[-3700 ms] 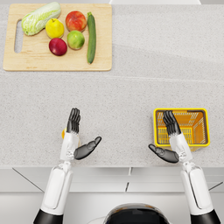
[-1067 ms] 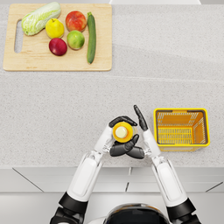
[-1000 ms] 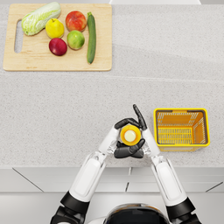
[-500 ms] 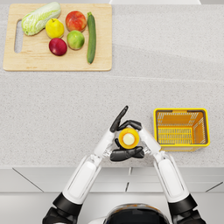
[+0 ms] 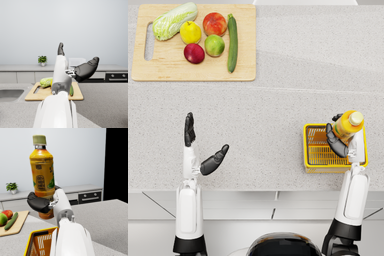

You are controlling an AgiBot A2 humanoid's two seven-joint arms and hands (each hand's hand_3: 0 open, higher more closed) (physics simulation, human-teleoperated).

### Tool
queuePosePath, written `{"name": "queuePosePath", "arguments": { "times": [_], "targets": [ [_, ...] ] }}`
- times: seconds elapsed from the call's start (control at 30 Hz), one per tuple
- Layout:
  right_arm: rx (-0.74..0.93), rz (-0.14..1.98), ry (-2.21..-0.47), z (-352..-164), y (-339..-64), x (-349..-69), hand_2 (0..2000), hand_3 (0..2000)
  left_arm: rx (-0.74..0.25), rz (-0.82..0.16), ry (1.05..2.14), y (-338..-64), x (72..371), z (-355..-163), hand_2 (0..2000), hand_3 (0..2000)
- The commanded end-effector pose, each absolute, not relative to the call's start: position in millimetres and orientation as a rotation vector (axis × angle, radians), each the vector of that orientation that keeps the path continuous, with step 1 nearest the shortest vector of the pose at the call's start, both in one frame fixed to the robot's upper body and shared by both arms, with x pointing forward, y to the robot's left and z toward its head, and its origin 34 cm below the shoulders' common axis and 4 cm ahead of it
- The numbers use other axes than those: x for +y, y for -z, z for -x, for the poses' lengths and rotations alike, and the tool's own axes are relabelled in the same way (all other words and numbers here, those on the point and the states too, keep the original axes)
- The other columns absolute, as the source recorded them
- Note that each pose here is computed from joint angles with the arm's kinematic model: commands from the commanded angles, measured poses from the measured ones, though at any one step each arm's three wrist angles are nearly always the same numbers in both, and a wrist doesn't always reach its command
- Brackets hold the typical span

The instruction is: Pick up the lemon tea and place it into the yellow basket

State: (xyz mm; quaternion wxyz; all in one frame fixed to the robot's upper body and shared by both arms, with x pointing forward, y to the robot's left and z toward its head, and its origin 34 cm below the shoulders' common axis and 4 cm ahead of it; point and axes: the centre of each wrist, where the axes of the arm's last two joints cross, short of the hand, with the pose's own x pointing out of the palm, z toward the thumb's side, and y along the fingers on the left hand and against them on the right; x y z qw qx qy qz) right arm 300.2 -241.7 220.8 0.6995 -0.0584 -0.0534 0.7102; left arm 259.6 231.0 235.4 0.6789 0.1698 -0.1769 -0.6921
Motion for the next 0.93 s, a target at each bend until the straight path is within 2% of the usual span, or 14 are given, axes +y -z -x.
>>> {"name": "queuePosePath", "arguments": {
  "times": [0.03, 0.07, 0.1, 0.13, 0.2, 0.27, 0.37, 0.4, 0.47, 0.53, 0.6, 0.93],
  "targets": [
    [-0.039, 0.023, -1.592, -302.1, -195, -240, 2000, 2000, -0.375, -0.353, 1.560, -229, 230, -266.4, 0, 0],
    [-0.013, -0.005, -1.595, -300.9, -189, -238, 2000, 2000, -0.372, -0.347, 1.560, -228, 230, -268.4, 0, 0],
    [0.007, -0.019, -1.604, -300.8, -187, -235, 639, 1673, -0.372, -0.344, 1.563, -228, 229, -270.3, 0, 0],
    [0.000, -0.028, -1.566, -298.8, -189, -234, 0, 1347, -0.376, -0.344, 1.565, -229, 228, -272.3, 0, 0],
    [-0.044, 0.016, -1.529, -295.3, -208, -232, 0, 693, -0.393, -0.353, 1.563, -235, 227, -277.5, 0, 0],
    [-0.248, 0.242, -1.491, -290.1, -238, -224, 0, 40, -0.431, -0.379, 1.557, -250, 226, -287.8, 0, 0],
    [-0.433, 0.476, -1.411, -289.5, -287, -231, 0, 0, -0.498, -0.458, 1.497, -289, 241, -304.9, 0, 0],
    [-0.447, 0.492, -1.378, -291.8, -290, -239, 0, 0, -0.512, -0.473, 1.468, -298, 249, -308.3, 0, 0],
    [-0.467, 0.487, -1.319, -290.1, -287, -251, 0, 0, -0.524, -0.470, 1.418, -301, 263, -307.7, 0, 0],
    [-0.460, 0.469, -1.303, -288.0, -278, -254, 0, 0, -0.520, -0.439, 1.389, -292, 270, -304.7, 0, 0],
    [-0.430, 0.435, -1.325, -292.5, -265, -250, 0, 0, -0.500, -0.427, 1.424, -284, 261, -304.4, 0, 0],
    [-0.423, 0.427, -1.325, -291.9, -260, -250, 0, 0, -0.499, -0.408, 1.392, -281, 270, -304.4, 0, 0]
  ]
}}
